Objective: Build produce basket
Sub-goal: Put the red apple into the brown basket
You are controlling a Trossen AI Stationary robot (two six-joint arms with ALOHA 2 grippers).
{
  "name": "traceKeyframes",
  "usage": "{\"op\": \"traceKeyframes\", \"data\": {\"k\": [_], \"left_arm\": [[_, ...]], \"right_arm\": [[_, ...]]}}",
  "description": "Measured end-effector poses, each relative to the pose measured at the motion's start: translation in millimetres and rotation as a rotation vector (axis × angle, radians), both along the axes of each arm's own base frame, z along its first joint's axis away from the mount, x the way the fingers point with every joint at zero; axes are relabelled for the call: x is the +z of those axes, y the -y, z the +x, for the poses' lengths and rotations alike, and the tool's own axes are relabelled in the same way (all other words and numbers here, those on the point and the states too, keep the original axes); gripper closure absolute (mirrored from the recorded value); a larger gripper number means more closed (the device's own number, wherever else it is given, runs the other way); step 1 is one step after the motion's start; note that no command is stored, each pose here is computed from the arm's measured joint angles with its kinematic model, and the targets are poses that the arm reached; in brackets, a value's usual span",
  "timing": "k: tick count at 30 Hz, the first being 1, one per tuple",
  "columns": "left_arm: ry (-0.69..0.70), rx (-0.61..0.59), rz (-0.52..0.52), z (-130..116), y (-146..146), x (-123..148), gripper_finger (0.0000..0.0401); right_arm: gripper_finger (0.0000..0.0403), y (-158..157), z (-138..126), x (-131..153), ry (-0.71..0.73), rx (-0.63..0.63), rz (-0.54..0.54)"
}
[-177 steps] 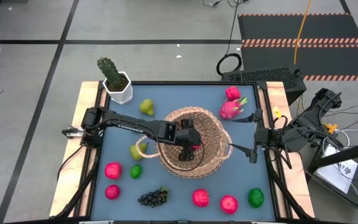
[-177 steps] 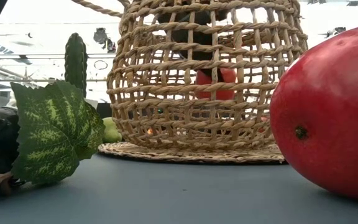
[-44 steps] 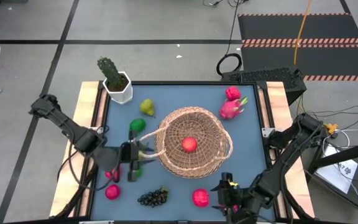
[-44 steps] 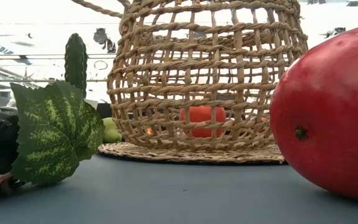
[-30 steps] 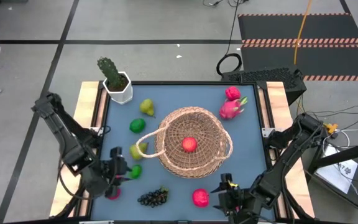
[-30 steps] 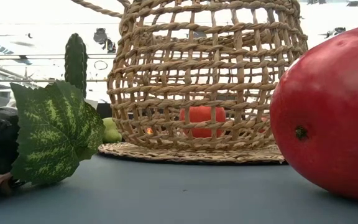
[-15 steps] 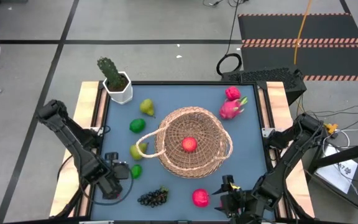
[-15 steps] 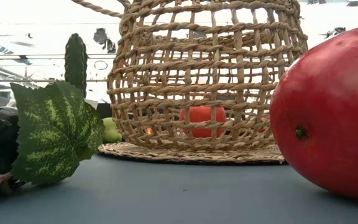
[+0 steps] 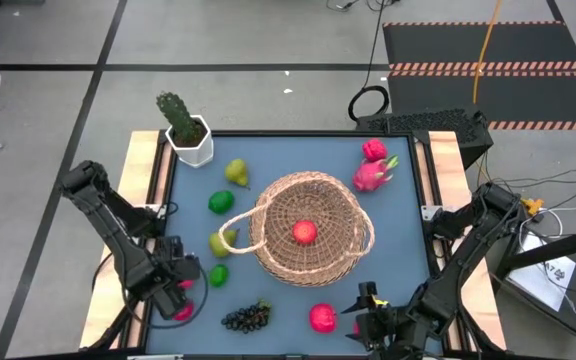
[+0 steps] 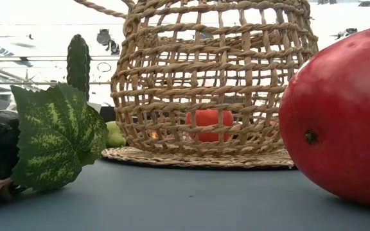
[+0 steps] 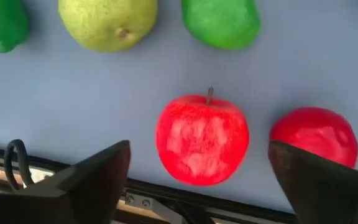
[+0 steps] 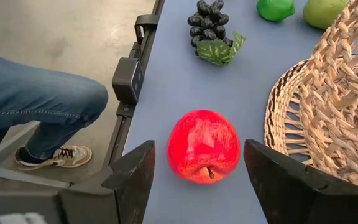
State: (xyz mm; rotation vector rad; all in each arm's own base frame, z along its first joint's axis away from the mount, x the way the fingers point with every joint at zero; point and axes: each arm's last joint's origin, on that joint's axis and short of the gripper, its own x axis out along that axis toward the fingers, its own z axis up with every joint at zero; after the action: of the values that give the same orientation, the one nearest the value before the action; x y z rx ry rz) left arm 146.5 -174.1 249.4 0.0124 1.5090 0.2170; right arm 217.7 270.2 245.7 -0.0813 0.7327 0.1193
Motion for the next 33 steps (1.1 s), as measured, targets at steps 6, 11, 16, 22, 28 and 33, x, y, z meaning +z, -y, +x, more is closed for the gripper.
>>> {"op": "traceKeyframes", "data": {"k": [6,11,16,22,28,33], "left_arm": [[-0.077,0.018,-0.039,-5,-3,-27,0.0025],[-0.089,0.014,-0.053,-7,-4,-40,0.0014],[-0.107,0.003,-0.034,-10,-7,-47,0.0009],[-0.085,-0.013,-0.062,-10,-7,-56,0.0009],[-0.084,-0.023,-0.060,-11,-8,-61,0.0009],[-0.072,-0.041,-0.052,-10,-8,-61,0.0009]], "right_arm": [[0.0163,-1,-2,0,0.000,0.007,-0.001],[0.0163,-2,-2,0,0.000,0.008,-0.001],[0.0163,-1,-2,0,0.001,0.010,-0.004],[0.0163,-1,-2,0,0.001,0.011,-0.005],[0.0163,-1,-2,0,0.001,0.011,-0.005],[0.0163,-1,-2,0,0.000,0.008,-0.002]]}}
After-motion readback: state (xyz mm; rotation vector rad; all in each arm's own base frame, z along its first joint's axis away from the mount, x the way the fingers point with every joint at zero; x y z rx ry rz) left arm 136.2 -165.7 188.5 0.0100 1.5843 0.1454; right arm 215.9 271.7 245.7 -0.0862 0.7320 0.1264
